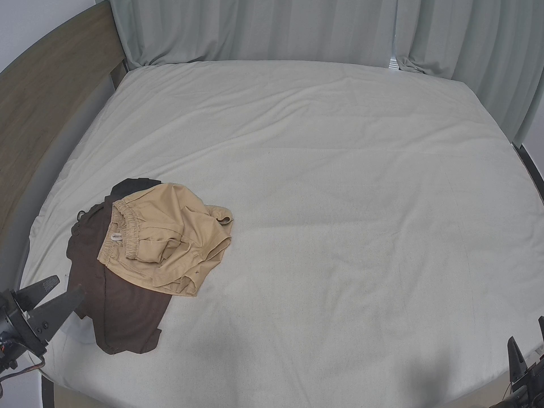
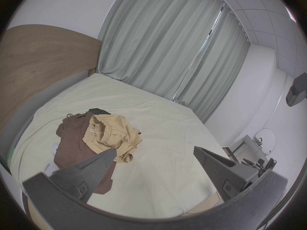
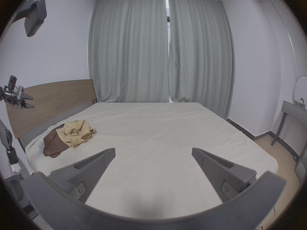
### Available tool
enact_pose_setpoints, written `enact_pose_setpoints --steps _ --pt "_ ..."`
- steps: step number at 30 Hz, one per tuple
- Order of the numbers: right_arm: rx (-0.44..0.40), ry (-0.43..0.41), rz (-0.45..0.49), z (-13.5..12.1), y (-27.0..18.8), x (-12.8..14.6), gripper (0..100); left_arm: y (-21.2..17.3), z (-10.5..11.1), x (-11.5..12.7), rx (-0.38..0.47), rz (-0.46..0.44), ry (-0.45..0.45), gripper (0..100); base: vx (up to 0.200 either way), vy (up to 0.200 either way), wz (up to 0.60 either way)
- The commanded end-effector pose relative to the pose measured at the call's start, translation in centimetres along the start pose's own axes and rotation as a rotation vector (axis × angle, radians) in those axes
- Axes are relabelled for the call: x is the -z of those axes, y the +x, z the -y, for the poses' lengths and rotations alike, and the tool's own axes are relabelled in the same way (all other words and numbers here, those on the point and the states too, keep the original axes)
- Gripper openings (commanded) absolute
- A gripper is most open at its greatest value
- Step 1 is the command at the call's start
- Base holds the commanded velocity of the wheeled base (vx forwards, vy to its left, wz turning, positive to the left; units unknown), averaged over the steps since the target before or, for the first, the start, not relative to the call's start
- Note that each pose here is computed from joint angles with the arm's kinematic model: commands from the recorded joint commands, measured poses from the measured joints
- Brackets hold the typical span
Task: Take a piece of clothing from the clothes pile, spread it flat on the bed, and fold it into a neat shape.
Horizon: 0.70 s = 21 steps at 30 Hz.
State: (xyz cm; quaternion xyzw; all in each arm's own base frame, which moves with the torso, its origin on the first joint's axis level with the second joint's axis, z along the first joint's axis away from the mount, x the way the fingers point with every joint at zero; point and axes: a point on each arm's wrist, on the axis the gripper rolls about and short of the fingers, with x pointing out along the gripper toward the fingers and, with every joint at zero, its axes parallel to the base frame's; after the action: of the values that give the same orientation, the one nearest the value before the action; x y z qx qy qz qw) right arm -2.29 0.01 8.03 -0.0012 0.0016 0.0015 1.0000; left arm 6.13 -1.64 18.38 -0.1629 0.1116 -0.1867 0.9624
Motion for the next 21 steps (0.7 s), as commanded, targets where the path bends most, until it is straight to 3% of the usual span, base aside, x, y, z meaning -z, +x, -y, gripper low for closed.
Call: enact_pose_setpoints --steps 1,9,21 --pt "0.0 0.001 -0.004 0.0 0.0 0.5 100 2.1 -0.4 -0.2 -0.007 -0.06 -0.016 100 0.0 0.0 0.0" --pt "0.0 0.001 -0.004 0.0 0.0 0.5 100 3.5 -1.2 -0.9 0.029 -0.07 -0.028 100 0.0 0.0 0.0" --pt "0.0 0.001 -0.004 0.0 0.0 0.5 100 6.2 -5.3 -2.4 0.088 -0.096 -0.072 100 0.0 0.0 0.0"
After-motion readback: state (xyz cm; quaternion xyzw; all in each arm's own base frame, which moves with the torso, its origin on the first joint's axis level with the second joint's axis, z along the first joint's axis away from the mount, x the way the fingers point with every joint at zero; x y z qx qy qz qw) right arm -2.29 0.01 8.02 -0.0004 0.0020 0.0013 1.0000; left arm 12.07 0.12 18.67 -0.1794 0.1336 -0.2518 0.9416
